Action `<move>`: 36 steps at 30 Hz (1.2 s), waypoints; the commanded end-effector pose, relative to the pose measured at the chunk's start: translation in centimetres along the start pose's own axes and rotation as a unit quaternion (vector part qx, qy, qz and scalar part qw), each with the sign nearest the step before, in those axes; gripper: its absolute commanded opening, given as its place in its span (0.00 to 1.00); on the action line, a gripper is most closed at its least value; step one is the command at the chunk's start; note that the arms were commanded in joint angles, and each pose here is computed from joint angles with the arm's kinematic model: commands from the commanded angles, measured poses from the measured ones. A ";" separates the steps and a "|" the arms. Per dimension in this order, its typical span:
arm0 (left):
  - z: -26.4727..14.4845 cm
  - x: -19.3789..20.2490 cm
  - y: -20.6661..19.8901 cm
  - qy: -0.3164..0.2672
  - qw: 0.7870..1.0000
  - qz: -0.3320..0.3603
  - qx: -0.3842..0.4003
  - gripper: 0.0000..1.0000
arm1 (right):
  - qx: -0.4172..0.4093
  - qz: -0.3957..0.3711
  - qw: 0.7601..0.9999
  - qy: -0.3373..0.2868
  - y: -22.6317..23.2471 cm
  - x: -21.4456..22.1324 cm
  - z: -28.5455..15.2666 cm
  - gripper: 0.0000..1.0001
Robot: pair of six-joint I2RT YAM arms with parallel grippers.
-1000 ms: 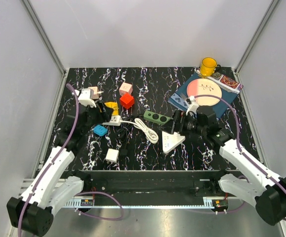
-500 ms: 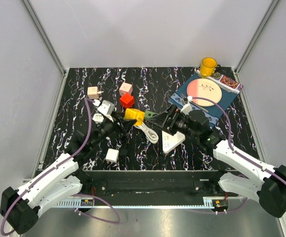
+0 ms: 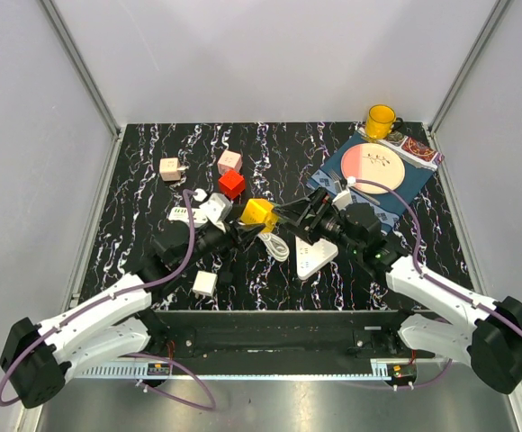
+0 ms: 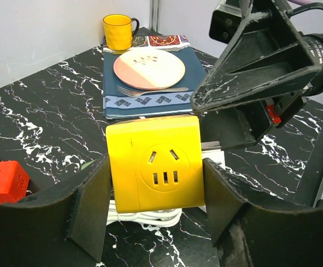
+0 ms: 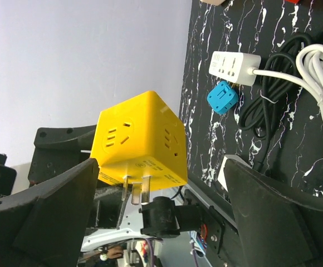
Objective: Insert the plug
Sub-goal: Adjust the plug.
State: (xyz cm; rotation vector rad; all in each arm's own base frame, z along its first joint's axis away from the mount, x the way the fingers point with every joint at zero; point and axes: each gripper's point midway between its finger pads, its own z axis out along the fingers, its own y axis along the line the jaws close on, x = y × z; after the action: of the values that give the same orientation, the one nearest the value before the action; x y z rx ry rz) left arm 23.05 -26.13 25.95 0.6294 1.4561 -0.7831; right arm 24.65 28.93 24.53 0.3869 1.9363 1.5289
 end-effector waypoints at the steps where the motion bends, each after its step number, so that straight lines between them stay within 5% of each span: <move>1: 1.0 -4.5 -0.8 -0.080 0.996 0.037 0.010 0.18 | -0.040 0.031 0.998 -0.036 2.4 -1.3 -0.2 1.00; 7: 1.4 -4.7 -1.3 -0.080 0.995 0.049 0.018 0.18 | -0.043 0.034 0.998 -0.036 2.4 -1.3 -0.2 1.00; 25: 2.3 -4.3 -1.5 -0.046 0.997 0.063 0.019 0.18 | -0.009 -0.122 0.991 0.046 2.3 0.9 1.1 0.99; 31: 2.3 -4.2 -1.6 -0.042 0.997 0.061 0.018 0.18 | -0.006 -0.143 0.988 0.052 1.8 1.4 1.5 0.87; 35: 2.2 -3.7 -1.3 -0.033 0.998 0.055 0.011 0.23 | -0.017 -0.158 0.986 0.053 2.0 1.6 1.4 0.60; 36: 2.1 -3.5 -1.2 -0.029 0.998 0.051 0.007 0.26 | -0.018 -0.162 0.985 0.055 2.0 1.7 1.4 0.44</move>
State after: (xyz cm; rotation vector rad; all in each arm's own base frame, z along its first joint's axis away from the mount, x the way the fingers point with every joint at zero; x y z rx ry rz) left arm 22.95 -28.28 24.70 0.7600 1.4753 -0.7271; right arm 23.99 30.92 23.39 0.0566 2.0239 1.3772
